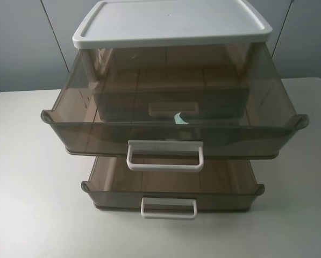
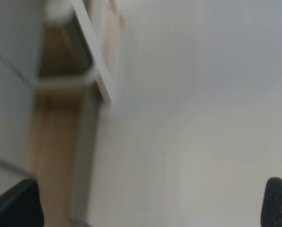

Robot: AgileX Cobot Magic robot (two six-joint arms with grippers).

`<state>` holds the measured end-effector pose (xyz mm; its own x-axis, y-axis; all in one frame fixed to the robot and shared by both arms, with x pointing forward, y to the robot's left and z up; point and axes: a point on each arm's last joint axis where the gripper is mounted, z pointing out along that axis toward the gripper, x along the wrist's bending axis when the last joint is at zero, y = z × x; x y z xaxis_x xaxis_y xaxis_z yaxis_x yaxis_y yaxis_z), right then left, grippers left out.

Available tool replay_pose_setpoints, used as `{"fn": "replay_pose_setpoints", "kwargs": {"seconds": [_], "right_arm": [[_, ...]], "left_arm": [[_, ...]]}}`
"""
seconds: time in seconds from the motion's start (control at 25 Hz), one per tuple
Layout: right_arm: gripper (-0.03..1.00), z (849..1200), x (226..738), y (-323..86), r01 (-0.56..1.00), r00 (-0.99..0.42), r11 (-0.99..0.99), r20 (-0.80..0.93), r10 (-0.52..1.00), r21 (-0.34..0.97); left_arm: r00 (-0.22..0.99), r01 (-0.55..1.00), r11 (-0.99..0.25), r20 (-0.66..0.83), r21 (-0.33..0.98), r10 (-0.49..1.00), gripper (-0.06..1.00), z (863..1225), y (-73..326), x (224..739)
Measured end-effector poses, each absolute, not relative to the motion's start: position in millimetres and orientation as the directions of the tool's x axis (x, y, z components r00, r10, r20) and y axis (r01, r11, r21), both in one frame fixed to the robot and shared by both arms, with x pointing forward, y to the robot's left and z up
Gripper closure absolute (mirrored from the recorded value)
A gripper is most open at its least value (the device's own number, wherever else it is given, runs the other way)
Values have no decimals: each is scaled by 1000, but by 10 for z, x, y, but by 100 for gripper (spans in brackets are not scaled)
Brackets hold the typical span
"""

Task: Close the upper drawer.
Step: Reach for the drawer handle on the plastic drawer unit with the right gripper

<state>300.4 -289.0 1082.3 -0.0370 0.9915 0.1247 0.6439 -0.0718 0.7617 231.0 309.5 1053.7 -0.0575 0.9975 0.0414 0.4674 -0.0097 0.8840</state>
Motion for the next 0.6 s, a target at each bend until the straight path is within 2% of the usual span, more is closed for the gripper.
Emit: {"fn": "replay_pose_setpoints", "kwargs": {"seconds": [0.12, 0.28, 0.4, 0.6], "right_arm": [[27, 11143, 3257, -2843, 624, -105, -21, 110, 988, 781], [27, 11462, 3526, -2740, 621, -266, 125, 58, 962, 774], [27, 11585, 3638, -2569, 576, -436, 271, 9, 900, 772], [27, 11561, 3629, -2116, 414, -740, 529, -64, 669, 741]], "left_arm": [[-57, 467, -10, 41, 884, 997, 20, 10537, 3095, 2310], [-57, 467, -10, 41, 884, 997, 20, 10537, 3095, 2310], [-57, 467, -10, 41, 884, 997, 20, 10537, 3095, 2310], [-57, 467, -10, 41, 884, 997, 20, 10537, 3095, 2310]]}}
